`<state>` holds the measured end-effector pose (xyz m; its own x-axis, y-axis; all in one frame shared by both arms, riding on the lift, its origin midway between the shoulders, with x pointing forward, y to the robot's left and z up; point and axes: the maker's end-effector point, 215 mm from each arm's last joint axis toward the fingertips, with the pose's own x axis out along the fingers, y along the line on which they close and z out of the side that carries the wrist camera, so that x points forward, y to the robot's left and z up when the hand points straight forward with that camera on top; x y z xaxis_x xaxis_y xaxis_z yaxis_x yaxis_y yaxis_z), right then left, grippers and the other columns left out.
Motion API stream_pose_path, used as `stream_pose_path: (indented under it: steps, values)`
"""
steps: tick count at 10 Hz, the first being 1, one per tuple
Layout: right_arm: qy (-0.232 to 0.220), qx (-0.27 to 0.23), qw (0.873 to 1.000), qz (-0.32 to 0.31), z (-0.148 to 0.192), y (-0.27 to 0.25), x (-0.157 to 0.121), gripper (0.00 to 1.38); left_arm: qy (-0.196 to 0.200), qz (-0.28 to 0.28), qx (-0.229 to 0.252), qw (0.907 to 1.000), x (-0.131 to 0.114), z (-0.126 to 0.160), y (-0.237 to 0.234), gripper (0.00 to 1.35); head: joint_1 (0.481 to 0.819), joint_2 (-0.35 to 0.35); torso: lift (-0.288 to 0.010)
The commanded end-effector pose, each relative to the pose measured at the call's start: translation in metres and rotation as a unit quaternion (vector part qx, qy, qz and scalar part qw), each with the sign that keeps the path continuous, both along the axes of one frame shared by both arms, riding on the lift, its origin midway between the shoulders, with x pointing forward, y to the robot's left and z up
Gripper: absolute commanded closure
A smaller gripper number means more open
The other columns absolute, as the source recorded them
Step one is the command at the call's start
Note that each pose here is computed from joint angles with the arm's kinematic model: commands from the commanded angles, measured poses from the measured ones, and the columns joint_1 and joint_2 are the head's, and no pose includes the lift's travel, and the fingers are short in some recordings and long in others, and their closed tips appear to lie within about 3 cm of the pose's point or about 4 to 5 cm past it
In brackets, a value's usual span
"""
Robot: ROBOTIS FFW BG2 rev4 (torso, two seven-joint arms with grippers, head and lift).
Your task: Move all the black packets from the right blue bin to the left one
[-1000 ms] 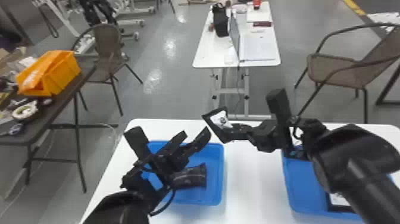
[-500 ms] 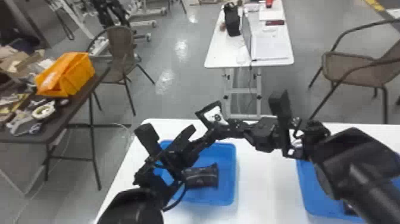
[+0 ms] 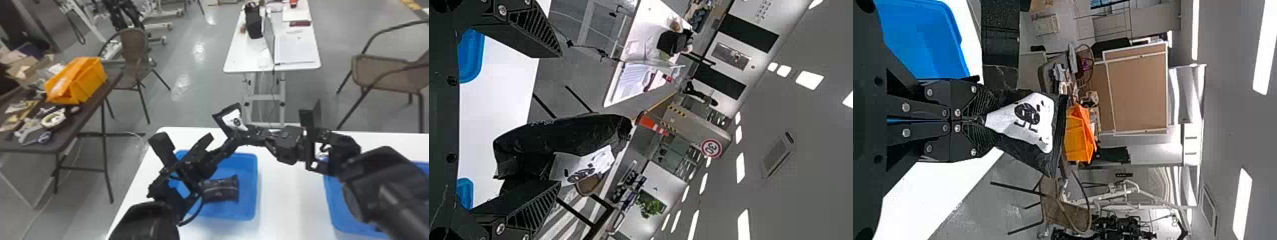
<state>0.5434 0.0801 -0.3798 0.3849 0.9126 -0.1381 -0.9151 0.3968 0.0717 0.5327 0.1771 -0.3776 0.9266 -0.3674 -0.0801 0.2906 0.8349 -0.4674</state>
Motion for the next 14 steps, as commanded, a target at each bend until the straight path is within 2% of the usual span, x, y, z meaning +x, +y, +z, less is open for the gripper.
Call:
stream_pose_path:
  steps: [1,4,7,8,9,10,14]
  values:
    - [0.006,0.000,1.000,0.003,-0.003,0.001,-0.004,1.15,-0.012,0.011,-0.002,0.9999,0.003,0.007,0.007,0.12,0.695,0.255,0.000]
    - [0.013,-0.005,1.000,0.004,-0.009,0.001,-0.005,1.15,-0.031,0.019,-0.002,0.9994,0.011,0.025,0.015,0.12,0.695,0.268,0.000]
    - [0.014,-0.007,1.000,0.014,-0.008,0.012,-0.009,1.15,-0.013,-0.003,-0.008,0.9999,0.010,0.017,-0.003,0.13,0.695,0.273,0.000]
    - [0.014,-0.007,1.000,0.014,-0.008,0.012,-0.009,1.15,0.000,-0.012,-0.004,0.9999,0.011,0.013,-0.011,0.45,0.695,0.269,0.000]
    - [0.017,-0.009,1.000,0.013,-0.010,0.011,-0.009,1.15,0.031,0.000,0.006,0.9995,0.009,0.004,-0.009,1.29,0.695,0.263,0.000]
    - [0.016,-0.009,1.000,0.012,-0.011,0.011,-0.009,1.15,0.018,0.020,0.026,0.9993,0.010,0.012,-0.003,1.24,0.695,0.262,0.000]
    - [0.017,-0.011,1.000,0.011,-0.013,0.011,-0.009,1.15,0.001,0.037,0.023,0.9991,0.010,0.019,0.002,1.23,0.695,0.265,0.000]
